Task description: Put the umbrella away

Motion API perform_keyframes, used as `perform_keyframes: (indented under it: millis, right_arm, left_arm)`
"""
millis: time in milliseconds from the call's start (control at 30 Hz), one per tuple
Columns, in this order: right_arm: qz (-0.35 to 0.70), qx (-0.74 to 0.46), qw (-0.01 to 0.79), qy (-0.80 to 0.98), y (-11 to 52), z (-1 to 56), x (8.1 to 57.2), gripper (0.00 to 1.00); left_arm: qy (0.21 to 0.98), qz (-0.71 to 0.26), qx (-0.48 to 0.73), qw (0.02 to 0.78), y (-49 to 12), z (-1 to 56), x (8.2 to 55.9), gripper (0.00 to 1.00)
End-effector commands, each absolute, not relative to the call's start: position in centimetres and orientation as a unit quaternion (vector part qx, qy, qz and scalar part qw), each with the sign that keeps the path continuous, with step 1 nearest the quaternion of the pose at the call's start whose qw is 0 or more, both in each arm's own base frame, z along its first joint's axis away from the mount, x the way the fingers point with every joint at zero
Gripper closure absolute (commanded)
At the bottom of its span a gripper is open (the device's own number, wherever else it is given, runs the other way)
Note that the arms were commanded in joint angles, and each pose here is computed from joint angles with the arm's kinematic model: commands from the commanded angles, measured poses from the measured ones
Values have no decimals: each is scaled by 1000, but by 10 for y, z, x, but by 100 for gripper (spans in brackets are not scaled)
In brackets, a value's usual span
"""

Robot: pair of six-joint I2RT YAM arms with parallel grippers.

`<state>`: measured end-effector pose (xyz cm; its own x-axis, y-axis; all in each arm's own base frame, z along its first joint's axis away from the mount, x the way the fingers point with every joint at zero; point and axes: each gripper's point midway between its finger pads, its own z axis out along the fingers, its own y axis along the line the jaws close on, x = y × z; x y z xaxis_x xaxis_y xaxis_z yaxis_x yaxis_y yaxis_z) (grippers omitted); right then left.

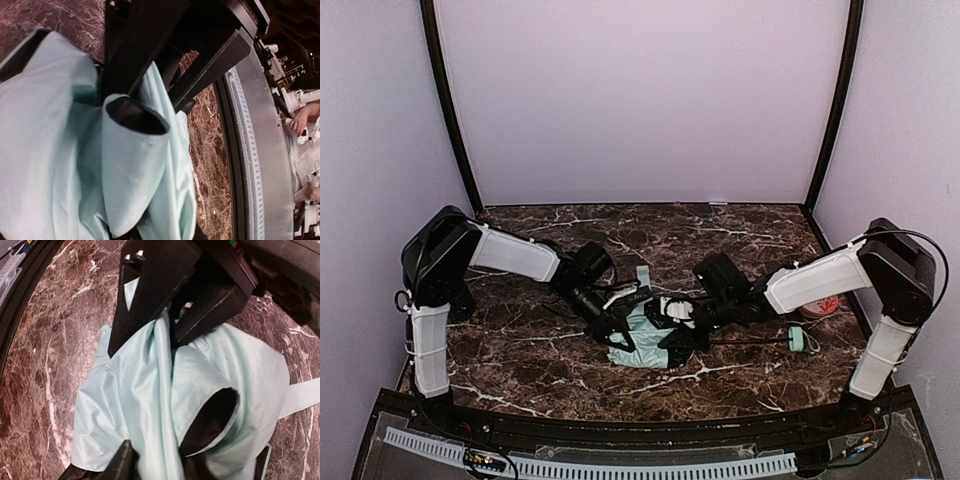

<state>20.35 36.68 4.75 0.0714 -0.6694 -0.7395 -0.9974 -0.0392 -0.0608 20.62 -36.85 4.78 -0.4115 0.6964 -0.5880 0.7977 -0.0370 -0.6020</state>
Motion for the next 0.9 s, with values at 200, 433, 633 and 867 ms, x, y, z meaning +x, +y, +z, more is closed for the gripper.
perform_keyframes:
  millis: [200, 433, 633, 867]
  right_arm:
    - [380, -576, 126, 713, 360, 25, 173, 93]
    - [416, -533, 53, 735, 351, 12, 162, 95]
    - [450, -512, -4, 732, 351, 8, 162, 96]
    - [440, -510, -1, 739, 359, 7, 175, 95]
  left_arm:
    - [740, -471, 472, 88, -353, 70, 225, 3]
    - [668, -320, 570, 355, -330, 128, 236, 1]
    - [538, -172, 737, 372, -344, 103, 183, 1]
    - [579, -138, 751, 286, -349, 53, 184, 1]
